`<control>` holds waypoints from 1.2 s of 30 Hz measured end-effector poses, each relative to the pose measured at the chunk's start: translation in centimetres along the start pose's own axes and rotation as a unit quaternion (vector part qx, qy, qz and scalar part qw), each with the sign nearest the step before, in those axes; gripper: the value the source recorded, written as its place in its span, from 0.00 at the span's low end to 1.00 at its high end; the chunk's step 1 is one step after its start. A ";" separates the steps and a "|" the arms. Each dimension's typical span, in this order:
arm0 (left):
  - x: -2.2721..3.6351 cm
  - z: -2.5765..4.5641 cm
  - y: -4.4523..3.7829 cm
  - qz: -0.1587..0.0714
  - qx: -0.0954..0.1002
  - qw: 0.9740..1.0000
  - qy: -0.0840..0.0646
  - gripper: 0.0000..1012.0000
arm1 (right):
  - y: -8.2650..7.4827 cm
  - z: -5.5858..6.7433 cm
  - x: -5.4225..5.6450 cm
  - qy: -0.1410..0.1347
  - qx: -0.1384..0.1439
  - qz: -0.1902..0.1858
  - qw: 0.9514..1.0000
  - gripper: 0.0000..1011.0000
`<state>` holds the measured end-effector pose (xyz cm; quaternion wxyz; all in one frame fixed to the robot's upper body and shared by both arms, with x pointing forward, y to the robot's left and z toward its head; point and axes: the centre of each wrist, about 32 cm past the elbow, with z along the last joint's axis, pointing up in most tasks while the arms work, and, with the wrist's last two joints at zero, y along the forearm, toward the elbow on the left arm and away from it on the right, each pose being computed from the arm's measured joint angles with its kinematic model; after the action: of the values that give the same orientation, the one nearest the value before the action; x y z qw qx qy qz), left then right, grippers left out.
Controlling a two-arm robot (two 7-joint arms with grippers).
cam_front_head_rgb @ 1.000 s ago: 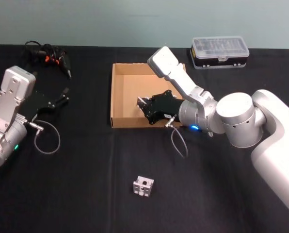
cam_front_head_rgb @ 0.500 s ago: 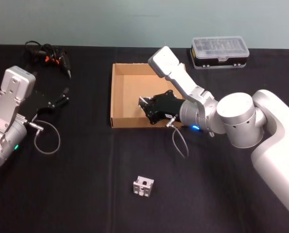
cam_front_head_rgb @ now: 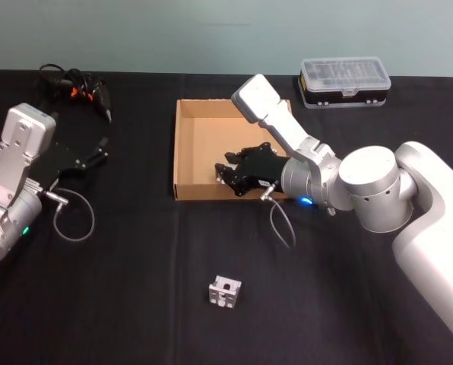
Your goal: Use one hand to pick up the angle iron from the table and place it into the box.
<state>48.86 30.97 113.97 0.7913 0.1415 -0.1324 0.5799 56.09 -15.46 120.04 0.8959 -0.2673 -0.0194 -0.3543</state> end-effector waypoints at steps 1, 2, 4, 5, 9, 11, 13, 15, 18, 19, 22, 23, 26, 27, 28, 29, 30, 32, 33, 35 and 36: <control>0.00 0.00 0.00 0.000 0.000 1.000 0.000 1.00 | 0.0 0.0 0.0 0.000 0.000 0.000 1.000 0.25; 0.00 0.00 0.00 0.000 0.000 1.000 0.000 1.00 | 0.0 0.0 0.0 0.000 0.001 -0.001 1.000 0.27; 0.00 0.00 0.00 0.000 0.000 1.000 0.000 1.00 | 0.0 0.0 0.0 -0.001 0.003 -0.001 1.000 0.34; 0.00 0.00 0.00 0.000 0.000 1.000 0.000 1.00 | 0.0 0.0 0.1 -0.001 0.004 -0.001 1.000 0.37; 0.00 0.00 0.00 0.000 0.000 1.000 0.000 1.00 | -0.1 0.0 0.1 -0.001 0.006 -0.001 1.000 0.48; 0.00 0.00 0.00 0.000 0.000 1.000 0.000 1.00 | -0.1 0.0 0.1 0.000 0.007 -0.001 1.000 0.56; 0.00 0.00 0.00 0.000 0.000 1.000 0.000 1.00 | -0.1 -0.1 0.1 0.000 0.008 -0.001 1.000 0.62; 0.00 0.00 0.00 0.000 0.000 1.000 0.000 1.00 | 0.0 -0.1 0.1 0.000 0.009 -0.001 1.000 0.68; 0.00 0.00 0.00 0.000 0.000 1.000 0.000 1.00 | 0.0 -0.1 0.1 0.000 0.010 0.000 1.000 0.78; 0.00 0.00 0.00 0.000 0.000 1.000 0.000 1.00 | 0.0 -0.1 0.1 0.000 0.011 0.000 1.000 0.80; 0.00 0.00 0.00 0.000 0.000 1.000 0.000 1.00 | 0.0 -0.2 0.1 0.000 0.012 0.000 1.000 0.88; 0.00 0.00 0.00 0.000 0.000 1.000 0.000 1.00 | 0.0 -0.2 0.1 0.001 0.012 0.000 1.000 0.90; 0.00 0.00 0.00 0.000 0.000 1.000 0.000 1.00 | 0.0 -0.1 0.0 0.000 0.016 0.000 1.000 0.97; 0.00 0.00 0.00 0.000 0.000 1.000 0.000 1.00 | -0.1 -0.1 -0.1 0.001 0.018 0.001 1.000 0.99; 0.00 0.00 0.00 0.000 0.000 1.000 0.000 1.00 | -0.1 -0.1 -0.1 0.001 0.020 0.001 1.000 0.99; 0.00 0.00 0.00 0.000 0.000 1.000 0.000 1.00 | -0.1 -0.1 -0.1 0.001 0.021 0.001 1.000 0.99; 0.00 0.00 0.00 0.000 0.000 1.000 0.000 1.00 | -0.2 0.0 -0.2 0.001 0.025 0.000 1.000 0.99; 0.00 0.00 0.00 0.000 0.000 1.000 0.000 1.00 | -0.4 0.0 -0.2 0.002 0.031 -0.001 1.000 0.99; 0.00 0.00 0.00 0.000 0.000 1.000 0.000 1.00 | -0.6 0.1 -0.3 0.003 0.036 -0.004 0.999 0.99; 0.00 0.01 0.00 0.000 0.000 1.000 0.000 1.00 | -0.9 0.2 -0.3 0.003 0.042 -0.005 0.999 0.99; 0.00 0.00 0.00 0.000 0.000 1.000 0.000 1.00 | -1.3 0.2 -0.3 0.004 0.046 -0.008 0.999 0.99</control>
<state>48.86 30.97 113.98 0.7912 0.1415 -0.1325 0.5800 55.11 -15.95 120.72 0.9045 -0.2241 -0.0348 -0.3611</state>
